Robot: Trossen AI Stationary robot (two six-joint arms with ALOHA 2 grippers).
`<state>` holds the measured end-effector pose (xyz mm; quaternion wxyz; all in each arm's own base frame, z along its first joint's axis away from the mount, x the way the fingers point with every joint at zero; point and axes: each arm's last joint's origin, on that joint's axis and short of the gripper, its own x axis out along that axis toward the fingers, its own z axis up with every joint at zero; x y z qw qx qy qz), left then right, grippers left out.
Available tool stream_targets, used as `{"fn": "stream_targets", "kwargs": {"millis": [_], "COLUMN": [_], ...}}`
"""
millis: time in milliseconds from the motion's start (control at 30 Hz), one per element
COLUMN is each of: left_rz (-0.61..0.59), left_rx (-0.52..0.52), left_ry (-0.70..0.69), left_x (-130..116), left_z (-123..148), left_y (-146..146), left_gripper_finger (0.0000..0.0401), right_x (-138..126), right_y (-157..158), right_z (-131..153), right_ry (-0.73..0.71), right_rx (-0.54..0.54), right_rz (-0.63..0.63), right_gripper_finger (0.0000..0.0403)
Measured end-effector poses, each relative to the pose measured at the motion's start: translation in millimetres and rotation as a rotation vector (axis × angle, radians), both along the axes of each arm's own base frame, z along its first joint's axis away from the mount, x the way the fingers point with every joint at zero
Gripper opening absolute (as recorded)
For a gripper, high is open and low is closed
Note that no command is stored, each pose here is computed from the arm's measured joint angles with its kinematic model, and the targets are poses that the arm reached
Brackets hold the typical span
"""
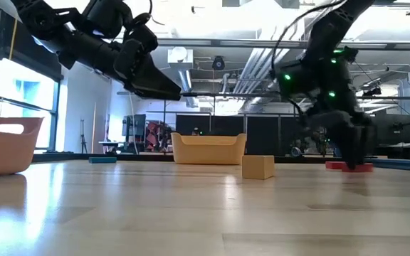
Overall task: Sort blocks by size
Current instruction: Put the thin red block into the green bin
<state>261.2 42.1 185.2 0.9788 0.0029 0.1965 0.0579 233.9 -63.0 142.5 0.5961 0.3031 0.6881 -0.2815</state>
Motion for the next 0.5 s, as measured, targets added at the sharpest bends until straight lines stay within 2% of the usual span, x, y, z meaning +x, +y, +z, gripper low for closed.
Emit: {"fn": "stream_targets", "kwargs": {"millis": [133,300,500], "left_rz": [0.000,0.002,0.005], "left_rx": [-0.005,-0.007,-0.006], "left_ry": [-0.001,-0.001,-0.001], "left_x": [0.1,0.2,0.1], "left_z": [0.0,0.0,0.0], "left_y": [-0.5,-0.5,-0.4], "left_gripper_finger": [0.0264,0.0264,0.0264], "right_x": [23.8,43.2,53.1], "right_y": [9.1,24.9,30.9], "right_z": [19.2,51.5,58.4], "right_ry": [-0.118,-0.251,-0.312], "right_rx": [0.001,-0.027,-0.058], "right_rz": [0.111,0.269,0.510], "right_gripper_finger": [0.0151,0.0147,0.0157]}}
